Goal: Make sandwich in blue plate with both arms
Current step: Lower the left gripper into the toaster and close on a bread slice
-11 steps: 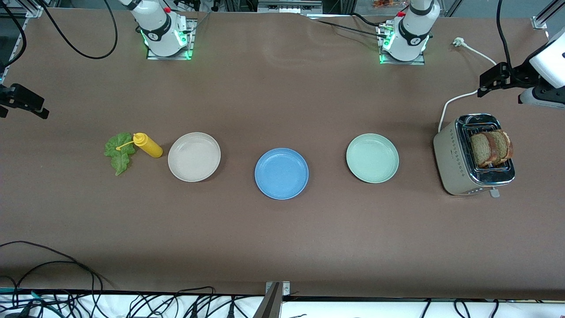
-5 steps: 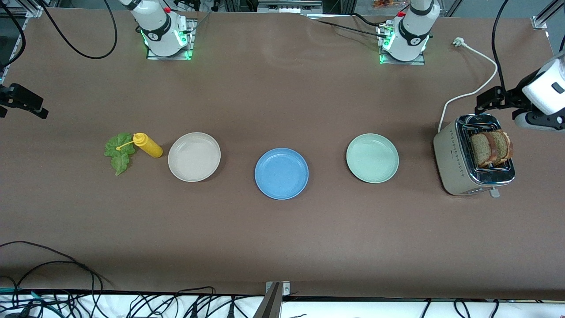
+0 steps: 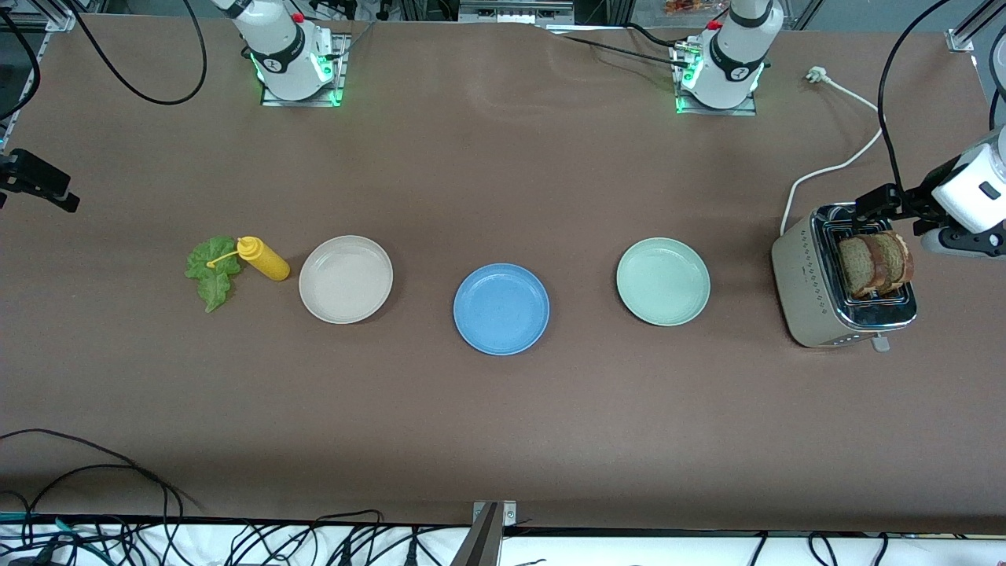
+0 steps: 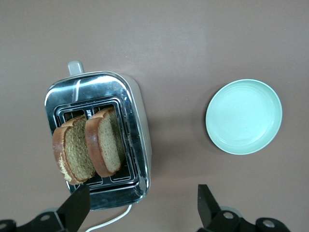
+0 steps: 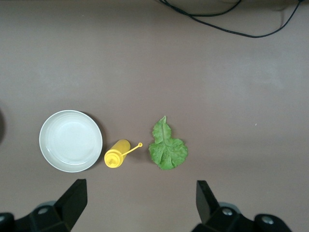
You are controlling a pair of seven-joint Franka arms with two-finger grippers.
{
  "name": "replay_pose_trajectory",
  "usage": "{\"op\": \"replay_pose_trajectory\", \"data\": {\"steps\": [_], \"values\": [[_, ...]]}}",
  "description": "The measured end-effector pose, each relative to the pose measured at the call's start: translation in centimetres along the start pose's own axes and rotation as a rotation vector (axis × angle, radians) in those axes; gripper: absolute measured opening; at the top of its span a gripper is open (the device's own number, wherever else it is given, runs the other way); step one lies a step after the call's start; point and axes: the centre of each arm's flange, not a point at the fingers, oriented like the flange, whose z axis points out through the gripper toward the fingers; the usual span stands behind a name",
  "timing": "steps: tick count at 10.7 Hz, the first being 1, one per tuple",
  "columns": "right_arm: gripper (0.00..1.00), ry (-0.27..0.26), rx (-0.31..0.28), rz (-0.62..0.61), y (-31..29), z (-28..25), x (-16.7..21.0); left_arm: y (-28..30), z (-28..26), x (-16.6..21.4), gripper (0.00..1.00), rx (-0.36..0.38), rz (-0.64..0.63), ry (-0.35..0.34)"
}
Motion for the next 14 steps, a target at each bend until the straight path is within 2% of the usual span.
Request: {"op": "replay_pose_trajectory", "data": {"steps": [14], "values": [[1.0, -0.002, -0.001, 0.01, 0.6, 0.1, 0.0, -4.4, 10.2, 1.2, 0.94, 0.004, -0.061, -0.037]]}}
